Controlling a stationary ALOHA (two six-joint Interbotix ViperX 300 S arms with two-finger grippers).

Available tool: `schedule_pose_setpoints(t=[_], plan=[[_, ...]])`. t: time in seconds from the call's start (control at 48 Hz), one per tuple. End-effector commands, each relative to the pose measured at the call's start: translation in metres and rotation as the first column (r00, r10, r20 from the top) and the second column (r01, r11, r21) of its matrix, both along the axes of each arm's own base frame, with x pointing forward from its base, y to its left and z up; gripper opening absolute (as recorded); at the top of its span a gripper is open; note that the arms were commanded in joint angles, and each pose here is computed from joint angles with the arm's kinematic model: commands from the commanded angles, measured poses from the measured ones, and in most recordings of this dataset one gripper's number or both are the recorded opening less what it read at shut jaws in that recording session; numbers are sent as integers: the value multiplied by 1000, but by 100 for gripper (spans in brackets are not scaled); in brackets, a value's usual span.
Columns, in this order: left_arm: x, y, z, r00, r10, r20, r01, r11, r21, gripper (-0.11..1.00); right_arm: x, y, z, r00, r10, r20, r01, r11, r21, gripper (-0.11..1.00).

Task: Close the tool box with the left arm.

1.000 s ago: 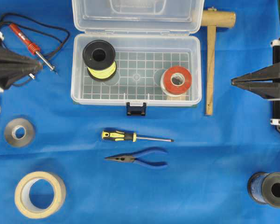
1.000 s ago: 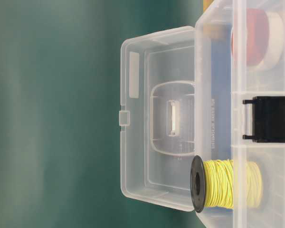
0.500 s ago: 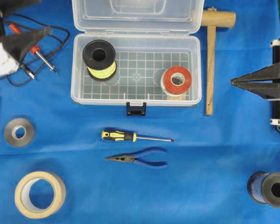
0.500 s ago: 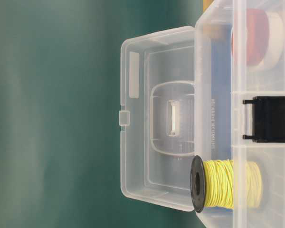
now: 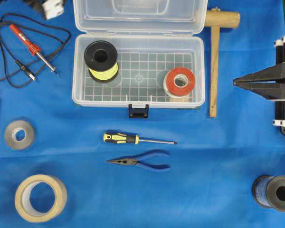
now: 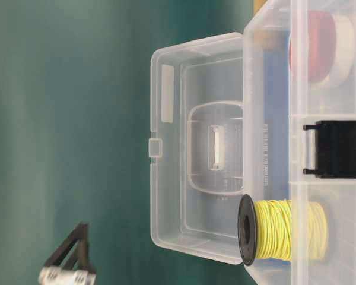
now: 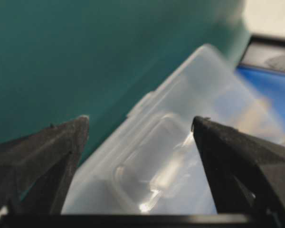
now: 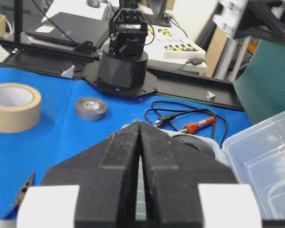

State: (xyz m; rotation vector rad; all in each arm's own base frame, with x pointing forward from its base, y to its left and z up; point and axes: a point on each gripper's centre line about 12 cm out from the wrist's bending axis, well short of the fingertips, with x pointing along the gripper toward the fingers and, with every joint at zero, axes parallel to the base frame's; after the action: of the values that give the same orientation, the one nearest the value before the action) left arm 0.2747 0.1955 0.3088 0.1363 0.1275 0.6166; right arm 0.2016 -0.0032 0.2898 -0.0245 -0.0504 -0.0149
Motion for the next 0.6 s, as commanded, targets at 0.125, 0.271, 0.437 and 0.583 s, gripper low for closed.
schedule_pose_setpoints(t=[0.125, 0.271, 0.437, 0.583], plan=[[34, 52, -2, 990, 46, -131, -54, 996, -64, 94, 3, 0, 6, 1000, -1, -2, 1, 1000, -2, 0], [52, 77, -21, 973, 47, -227, -77, 989, -123, 94, 3, -1, 4, 1000, -3, -12, 3, 1000, -1, 0], [60, 98, -45, 946, 47, -321, -110, 977, -180, 94, 3, 0, 3, 1000, -2, -17, 2, 1000, -1, 0], [65, 95, -52, 933, 21, -358, -102, 973, -208, 94, 4, 0, 2, 1000, -2, -25, 2, 1000, 0, 0]])
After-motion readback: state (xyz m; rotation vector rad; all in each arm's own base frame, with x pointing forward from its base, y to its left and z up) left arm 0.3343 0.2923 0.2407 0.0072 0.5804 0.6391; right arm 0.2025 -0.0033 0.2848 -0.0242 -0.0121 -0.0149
